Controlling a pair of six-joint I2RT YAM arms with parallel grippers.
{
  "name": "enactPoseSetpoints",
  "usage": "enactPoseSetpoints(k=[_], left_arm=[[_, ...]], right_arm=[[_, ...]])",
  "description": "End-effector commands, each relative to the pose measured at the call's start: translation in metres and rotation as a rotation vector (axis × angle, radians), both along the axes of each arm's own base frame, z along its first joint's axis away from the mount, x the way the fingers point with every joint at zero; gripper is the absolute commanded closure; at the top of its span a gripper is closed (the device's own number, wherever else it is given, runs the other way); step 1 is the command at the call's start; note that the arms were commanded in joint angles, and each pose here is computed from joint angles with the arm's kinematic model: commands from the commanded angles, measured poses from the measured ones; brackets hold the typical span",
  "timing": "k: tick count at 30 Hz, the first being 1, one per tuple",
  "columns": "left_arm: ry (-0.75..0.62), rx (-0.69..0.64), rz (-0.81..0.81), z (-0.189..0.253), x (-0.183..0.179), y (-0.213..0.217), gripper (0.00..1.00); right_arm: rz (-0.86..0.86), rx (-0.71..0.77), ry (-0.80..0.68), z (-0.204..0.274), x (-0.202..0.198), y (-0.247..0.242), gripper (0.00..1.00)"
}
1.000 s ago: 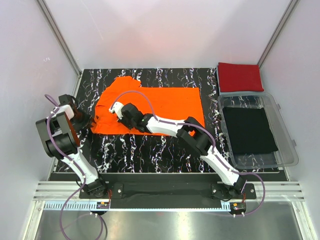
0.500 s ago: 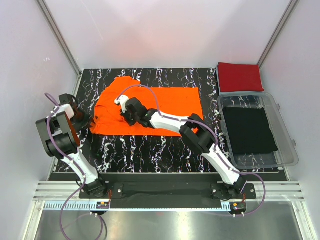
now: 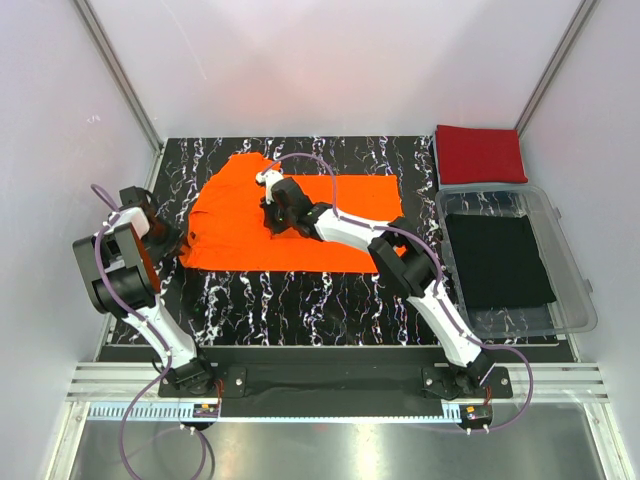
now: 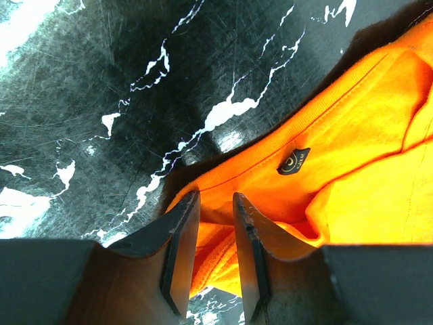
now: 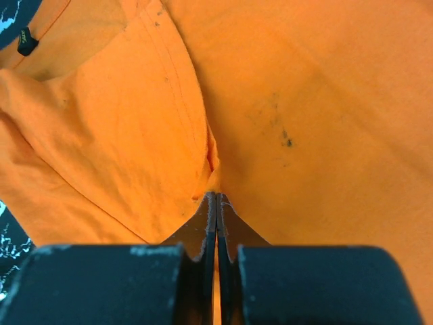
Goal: Fold and stack the t-shirts
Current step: Fold the tshirt
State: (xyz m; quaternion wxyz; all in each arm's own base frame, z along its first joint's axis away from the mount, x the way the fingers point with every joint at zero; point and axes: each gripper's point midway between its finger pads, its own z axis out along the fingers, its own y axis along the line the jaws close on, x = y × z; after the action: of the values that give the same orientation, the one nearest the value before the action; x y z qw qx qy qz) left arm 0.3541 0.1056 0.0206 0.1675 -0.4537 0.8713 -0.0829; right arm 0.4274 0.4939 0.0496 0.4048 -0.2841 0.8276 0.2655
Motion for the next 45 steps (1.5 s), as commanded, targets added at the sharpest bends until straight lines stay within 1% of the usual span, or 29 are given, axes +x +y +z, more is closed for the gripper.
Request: enactPoseSetpoints(k=[1,7,11,12,19,25,27,31,34,35,37,38,40,41,42,43,45], left_arm=[[0.096,0.078,0.003,-0.012,-0.019,0.015,0.66],[0.109,0.085,0.007,-0.014,-0.021,0.017,0.66],[0.121,0.093,0.007,-0.015,-0.023,0.017,0.66],[0.121,0.093,0.009,-0.014,-0.024,0.017,0.66],[0.137,0.096,0.012,-0.015,-0.028,0.017,0.66],[0.136,0.096,0.009,-0.015,-0.027,0.016,0.66],[0.148,0.122,0.016,-0.015,-0.029,0.020,0.66],[0.156,0.125,0.018,-0.015,-0.031,0.020,0.66],[0.131,0.138,0.011,-0.005,-0.028,0.021,0.65],[0.102,0.163,0.014,0.007,-0.022,0.026,0.64],[0.065,0.173,-0.001,0.022,-0.016,0.028,0.62],[0.008,0.174,-0.008,0.039,-0.005,0.028,0.61],[-0.036,0.192,-0.009,0.056,0.003,0.028,0.61],[-0.079,0.209,-0.007,0.072,0.008,0.028,0.60],[-0.104,0.217,-0.024,0.080,0.014,0.022,0.60],[-0.120,0.222,-0.038,0.086,0.016,0.017,0.60],[-0.164,0.226,-0.082,0.099,0.022,-0.002,0.60]], right_arm=[[-0.016,0.104,-0.023,0.043,0.005,0.009,1.00],[-0.091,0.108,-0.014,0.044,0.013,-0.001,1.00],[-0.145,0.104,0.012,0.036,0.017,-0.010,1.00],[-0.149,0.134,-0.004,0.043,0.020,-0.008,1.00],[-0.252,0.139,0.001,0.037,0.027,-0.025,1.00],[-0.281,0.170,0.002,0.038,0.025,-0.031,1.00],[-0.292,0.184,-0.001,0.042,0.027,-0.032,1.00],[-0.289,0.214,0.025,0.042,0.028,-0.029,0.99],[-0.260,0.213,0.038,0.044,0.020,-0.029,0.83],[-0.255,0.225,0.022,0.058,0.020,-0.031,0.75],[-0.251,0.204,0.019,0.061,0.015,-0.039,0.70],[-0.248,0.213,0.002,0.077,0.013,-0.041,0.67],[-0.232,0.169,0.006,0.080,0.009,-0.047,0.66],[-0.213,0.163,0.011,0.085,0.004,-0.048,0.67],[-0.194,0.141,0.022,0.078,-0.002,-0.050,0.69],[-0.190,0.148,0.012,0.086,-0.004,-0.051,0.71],[-0.160,0.152,0.027,0.086,-0.010,-0.049,0.78]])
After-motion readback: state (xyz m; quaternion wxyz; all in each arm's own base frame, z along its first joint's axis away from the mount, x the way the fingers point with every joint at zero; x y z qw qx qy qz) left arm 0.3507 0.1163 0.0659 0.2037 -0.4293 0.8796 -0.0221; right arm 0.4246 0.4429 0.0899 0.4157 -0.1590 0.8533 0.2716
